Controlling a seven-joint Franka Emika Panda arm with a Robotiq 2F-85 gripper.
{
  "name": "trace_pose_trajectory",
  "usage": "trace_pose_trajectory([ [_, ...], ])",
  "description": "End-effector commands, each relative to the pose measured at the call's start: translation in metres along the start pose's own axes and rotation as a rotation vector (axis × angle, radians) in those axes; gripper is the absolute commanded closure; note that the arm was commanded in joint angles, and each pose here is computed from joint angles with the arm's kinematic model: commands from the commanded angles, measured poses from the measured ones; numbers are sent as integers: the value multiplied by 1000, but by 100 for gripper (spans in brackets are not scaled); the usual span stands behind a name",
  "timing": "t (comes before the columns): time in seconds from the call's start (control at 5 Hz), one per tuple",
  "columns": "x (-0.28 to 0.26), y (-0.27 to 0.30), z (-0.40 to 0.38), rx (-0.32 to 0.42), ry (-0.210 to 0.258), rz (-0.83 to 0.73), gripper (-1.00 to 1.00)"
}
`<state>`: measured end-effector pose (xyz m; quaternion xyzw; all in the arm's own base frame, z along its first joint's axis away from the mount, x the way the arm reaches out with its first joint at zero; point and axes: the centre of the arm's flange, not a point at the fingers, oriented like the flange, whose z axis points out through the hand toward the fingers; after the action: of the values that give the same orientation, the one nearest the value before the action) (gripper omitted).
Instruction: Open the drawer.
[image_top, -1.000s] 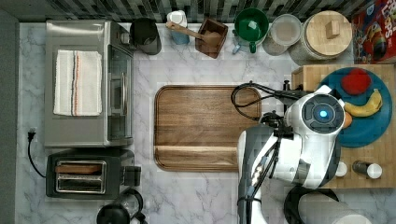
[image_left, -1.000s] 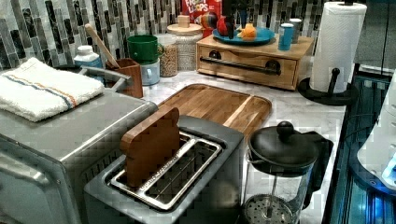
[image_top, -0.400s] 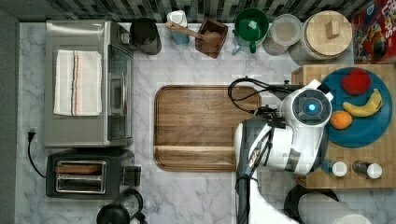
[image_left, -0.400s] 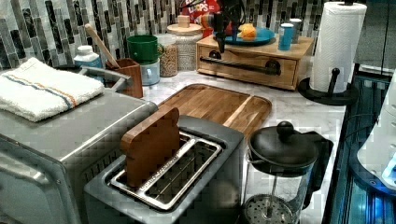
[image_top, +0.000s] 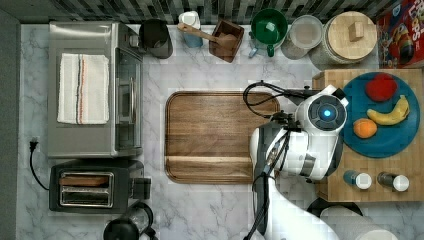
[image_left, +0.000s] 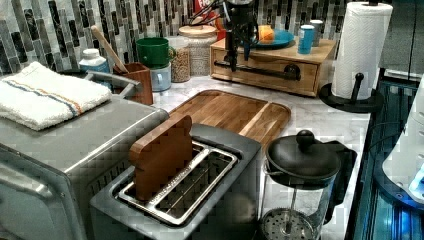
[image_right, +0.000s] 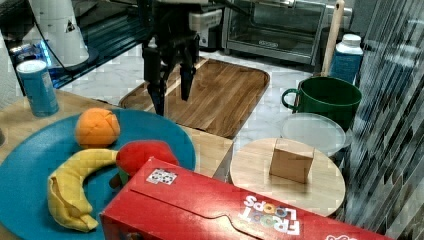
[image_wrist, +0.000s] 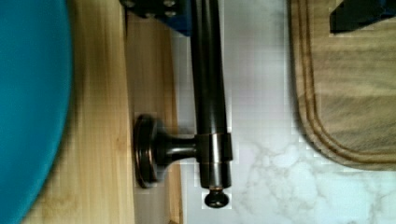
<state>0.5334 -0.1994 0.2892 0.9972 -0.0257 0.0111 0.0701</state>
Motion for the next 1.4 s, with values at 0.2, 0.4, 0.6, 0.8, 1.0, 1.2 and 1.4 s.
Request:
trace_pose_trajectory([
  [0.2,5,2,-7,-30,65,-32,-100],
  [0.4,10,-12,6,5,64,-22,-100],
  [0.6,15,-27,24,8,88,11,-100],
  [0.8,13,-28,38,1,101,2,-100],
  [1.0,5,-27,39,-1,75,-12,-100],
  [1.2,2,-29,40,-14,57,-7,-100],
  [1.4,1,-42,34,-11,37,-5,-100],
])
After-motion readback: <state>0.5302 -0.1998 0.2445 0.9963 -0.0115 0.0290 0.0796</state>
